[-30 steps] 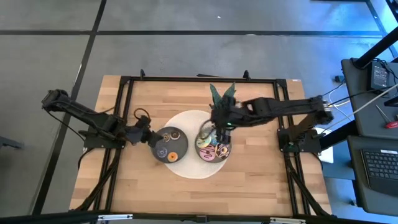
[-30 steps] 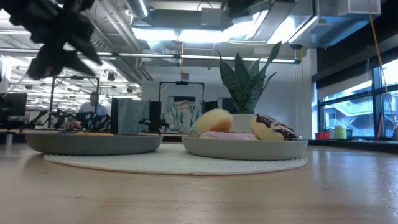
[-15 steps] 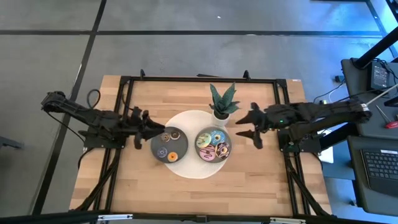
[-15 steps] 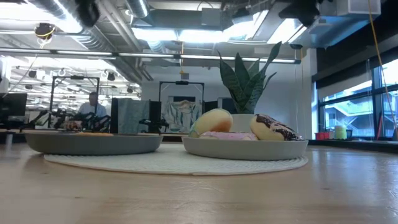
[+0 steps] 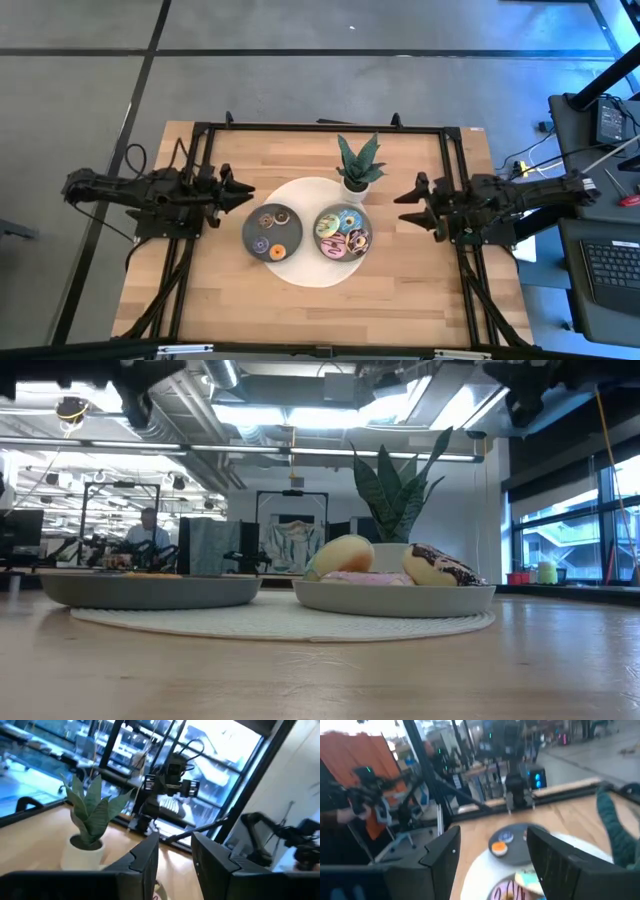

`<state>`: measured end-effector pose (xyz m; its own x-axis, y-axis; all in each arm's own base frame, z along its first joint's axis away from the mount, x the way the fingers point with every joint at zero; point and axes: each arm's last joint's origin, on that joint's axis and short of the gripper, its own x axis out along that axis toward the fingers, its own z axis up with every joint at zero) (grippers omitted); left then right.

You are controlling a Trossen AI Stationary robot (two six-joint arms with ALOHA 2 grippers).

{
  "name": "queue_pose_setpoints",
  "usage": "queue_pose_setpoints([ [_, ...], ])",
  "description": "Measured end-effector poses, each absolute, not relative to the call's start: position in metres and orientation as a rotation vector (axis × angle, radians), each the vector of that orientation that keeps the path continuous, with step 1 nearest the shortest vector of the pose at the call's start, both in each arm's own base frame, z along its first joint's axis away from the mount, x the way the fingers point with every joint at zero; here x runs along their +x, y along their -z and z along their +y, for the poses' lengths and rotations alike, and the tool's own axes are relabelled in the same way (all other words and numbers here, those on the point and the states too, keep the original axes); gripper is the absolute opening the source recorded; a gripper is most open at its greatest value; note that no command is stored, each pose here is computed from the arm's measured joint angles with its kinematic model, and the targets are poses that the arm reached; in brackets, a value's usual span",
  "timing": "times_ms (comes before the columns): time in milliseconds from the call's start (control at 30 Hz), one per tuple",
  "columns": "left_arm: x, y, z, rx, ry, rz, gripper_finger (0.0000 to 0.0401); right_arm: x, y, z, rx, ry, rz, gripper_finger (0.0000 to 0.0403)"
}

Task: Pick & Place donuts
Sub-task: Return to Home Position

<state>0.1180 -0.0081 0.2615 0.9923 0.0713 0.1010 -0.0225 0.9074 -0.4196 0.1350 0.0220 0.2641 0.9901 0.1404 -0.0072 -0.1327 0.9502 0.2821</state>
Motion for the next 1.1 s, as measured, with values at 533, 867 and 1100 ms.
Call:
queue_pose_setpoints([
  [533, 0.083, -0.214, 0.013, -0.450, -0.224, -0.205, 0.0111, 0.089, -0.267, 0.008, 0.229, -0.063, -0.055, 0.0229],
  [867, 0.095, -0.187, 0.016, -0.481, -0.190, -0.227, 0.0113, 0.099, -0.236, 0.008, 0.168, -0.041, -0.140, 0.0229],
  [1100, 0.096, -0.175, 0.019, -0.474, -0.265, -0.165, 0.0110, 0.105, -0.209, 0.008, 0.213, -0.015, -0.137, 0.0229],
])
